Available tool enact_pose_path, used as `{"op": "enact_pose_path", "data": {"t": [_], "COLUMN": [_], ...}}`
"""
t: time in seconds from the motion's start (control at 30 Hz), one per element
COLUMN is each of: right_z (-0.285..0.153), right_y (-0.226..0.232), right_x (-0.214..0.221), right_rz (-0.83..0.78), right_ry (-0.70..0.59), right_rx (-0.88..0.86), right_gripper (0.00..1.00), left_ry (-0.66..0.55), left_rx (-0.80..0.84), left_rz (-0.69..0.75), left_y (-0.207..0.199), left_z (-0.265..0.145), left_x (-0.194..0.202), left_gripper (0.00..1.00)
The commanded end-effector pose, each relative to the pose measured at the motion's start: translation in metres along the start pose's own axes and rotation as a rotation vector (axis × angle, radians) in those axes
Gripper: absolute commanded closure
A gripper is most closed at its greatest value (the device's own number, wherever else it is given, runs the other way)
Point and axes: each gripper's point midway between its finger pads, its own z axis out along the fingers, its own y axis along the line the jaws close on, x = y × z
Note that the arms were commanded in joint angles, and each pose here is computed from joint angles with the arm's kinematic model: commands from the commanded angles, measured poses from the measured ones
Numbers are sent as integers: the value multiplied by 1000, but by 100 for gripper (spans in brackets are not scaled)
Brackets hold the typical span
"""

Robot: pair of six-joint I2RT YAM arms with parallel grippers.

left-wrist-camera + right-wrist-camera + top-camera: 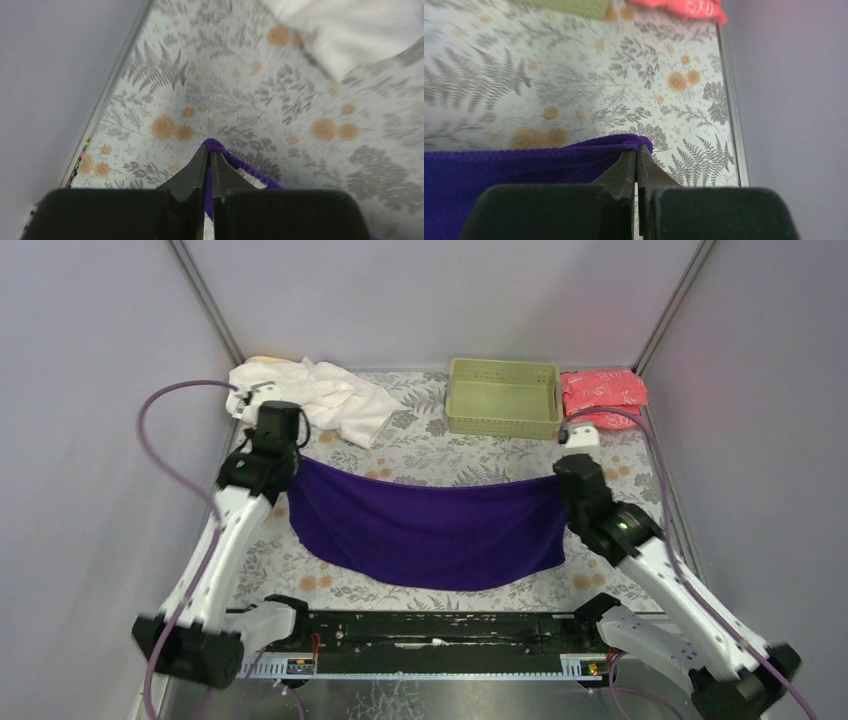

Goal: Roll the towels
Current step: Flatten out the towel at the center of the board, then fold the towel at the center of the board.

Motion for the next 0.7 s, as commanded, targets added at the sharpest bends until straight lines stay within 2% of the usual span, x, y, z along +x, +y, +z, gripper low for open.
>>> {"op": "enact_pose_path", "data": {"t": [0.0, 0.17, 0.37, 0.67], "right_z": [55, 138, 206, 242], "right_y": [-4, -7, -3, 1], "right_x": [-10, 11, 16, 7], "right_rz": [65, 107, 51, -136], "right_ry": [-62, 33, 36, -10], "right_rx": [170, 228, 158, 78], "right_gripper": [100, 100, 100, 100], "left_ry": [89, 182, 178, 202], "left_rx": [-42, -80, -26, -13], "left_rz": [36, 103, 87, 126], "left_y": [-30, -58, -75, -78], "left_z": [66, 134, 186, 222], "left_x": [25, 42, 41, 43], "left_gripper": [100, 100, 100, 100]}}
